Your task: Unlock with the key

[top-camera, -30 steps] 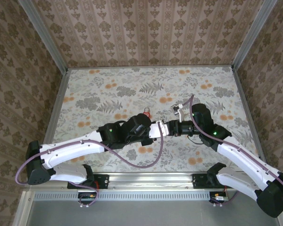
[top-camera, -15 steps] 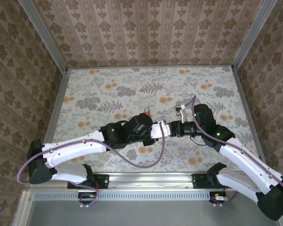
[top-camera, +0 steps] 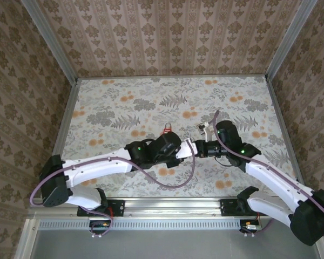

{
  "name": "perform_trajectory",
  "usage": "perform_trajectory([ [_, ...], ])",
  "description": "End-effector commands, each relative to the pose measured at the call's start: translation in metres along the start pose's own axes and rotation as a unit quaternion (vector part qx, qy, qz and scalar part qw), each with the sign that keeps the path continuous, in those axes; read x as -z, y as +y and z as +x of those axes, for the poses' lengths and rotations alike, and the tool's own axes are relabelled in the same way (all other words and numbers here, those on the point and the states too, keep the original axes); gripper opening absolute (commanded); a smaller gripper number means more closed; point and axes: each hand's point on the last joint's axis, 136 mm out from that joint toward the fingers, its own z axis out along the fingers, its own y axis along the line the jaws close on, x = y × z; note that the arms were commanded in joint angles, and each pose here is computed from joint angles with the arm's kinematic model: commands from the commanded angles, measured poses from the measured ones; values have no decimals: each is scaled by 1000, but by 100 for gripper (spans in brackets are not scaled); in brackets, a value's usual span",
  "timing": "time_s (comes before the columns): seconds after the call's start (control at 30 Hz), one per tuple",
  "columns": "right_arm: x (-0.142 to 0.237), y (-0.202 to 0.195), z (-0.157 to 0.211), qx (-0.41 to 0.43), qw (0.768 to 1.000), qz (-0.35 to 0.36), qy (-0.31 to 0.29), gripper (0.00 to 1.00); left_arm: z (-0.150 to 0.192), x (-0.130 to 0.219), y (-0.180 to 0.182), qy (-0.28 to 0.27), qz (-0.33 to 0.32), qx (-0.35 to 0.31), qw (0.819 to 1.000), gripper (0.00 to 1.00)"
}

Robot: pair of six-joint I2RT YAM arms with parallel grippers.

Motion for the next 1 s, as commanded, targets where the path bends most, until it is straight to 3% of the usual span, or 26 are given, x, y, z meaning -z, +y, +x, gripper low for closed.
perform_trajectory([
  [0.0,-9,10,-13,20,999,-42,-22,27,59,-30,-9,88,-1,39,995,18],
  [0.17,-26,-9,-1,-3,999,-47,-8,24,76,-56,-18,97,2,45,994,18],
  [0.37,-27,-16,0,-4,999,-39,-1,41,91,-69,-24,107,16,41,993,19],
  [0.47,-28,-23,1,-6,1000,-23,4,43,99,-71,-26,114,20,41,992,18],
  [0.83,-28,-30,1,-18,1000,-17,4,43,102,-74,-23,120,18,44,992,17],
  [0.97,-9,-37,-8,-17,1000,3,-18,43,101,-69,-23,119,19,48,992,17],
])
